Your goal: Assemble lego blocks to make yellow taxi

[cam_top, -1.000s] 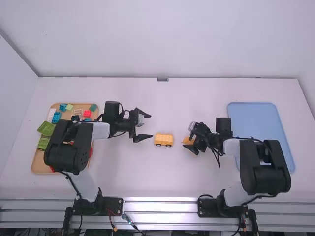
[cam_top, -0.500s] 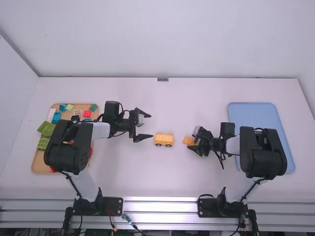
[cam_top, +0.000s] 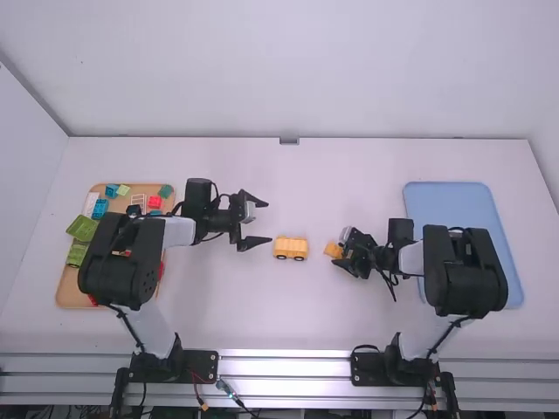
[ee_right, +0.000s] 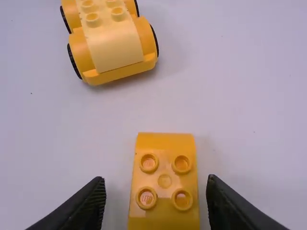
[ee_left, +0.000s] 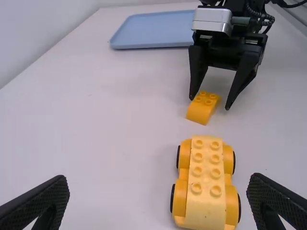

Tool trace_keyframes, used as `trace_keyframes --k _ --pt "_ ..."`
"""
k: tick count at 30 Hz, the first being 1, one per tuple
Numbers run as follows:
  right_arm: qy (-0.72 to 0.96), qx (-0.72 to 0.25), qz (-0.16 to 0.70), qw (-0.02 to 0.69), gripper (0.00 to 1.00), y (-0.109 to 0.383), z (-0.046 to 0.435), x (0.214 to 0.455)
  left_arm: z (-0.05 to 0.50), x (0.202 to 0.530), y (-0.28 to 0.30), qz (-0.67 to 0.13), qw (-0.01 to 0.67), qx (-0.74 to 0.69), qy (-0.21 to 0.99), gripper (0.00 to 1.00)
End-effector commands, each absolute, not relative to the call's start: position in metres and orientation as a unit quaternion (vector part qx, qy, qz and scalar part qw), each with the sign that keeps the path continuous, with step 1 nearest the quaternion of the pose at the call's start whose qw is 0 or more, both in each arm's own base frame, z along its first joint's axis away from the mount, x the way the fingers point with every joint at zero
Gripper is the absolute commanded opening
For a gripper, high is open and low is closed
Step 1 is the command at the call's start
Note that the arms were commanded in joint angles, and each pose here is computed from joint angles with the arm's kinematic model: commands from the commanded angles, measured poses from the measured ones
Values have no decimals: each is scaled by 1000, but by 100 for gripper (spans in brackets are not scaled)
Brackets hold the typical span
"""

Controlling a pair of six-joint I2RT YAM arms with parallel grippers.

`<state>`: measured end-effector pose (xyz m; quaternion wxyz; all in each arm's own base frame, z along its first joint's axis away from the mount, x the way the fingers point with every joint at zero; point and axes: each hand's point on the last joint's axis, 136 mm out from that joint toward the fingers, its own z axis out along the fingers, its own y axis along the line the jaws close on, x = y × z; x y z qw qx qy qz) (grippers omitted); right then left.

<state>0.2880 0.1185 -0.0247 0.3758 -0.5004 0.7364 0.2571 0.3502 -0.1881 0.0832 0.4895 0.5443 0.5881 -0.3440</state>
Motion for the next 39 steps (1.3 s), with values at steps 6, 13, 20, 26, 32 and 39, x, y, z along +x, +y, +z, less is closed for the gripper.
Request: trace_keyframes --k 6,13,20,26,32,39 --pt "745 -498 256 363 44 117 -32 283 89 349 -193 -365 487 540 582 99" --pt "745 -498 256 363 33 117 -31 283 87 347 -193 -366 484 542 582 99" --pt "749 -490 259 364 24 117 -30 285 78 340 -208 -360 467 555 587 99" --pt "731 -487 277 390 24 124 -15 294 53 326 -226 -311 445 610 577 99" --pt "705 -513 293 392 22 137 6 298 49 320 -231 -317 440 616 572 99" --pt "664 -569 298 381 22 160 29 300 22 321 -234 -333 435 613 570 99"
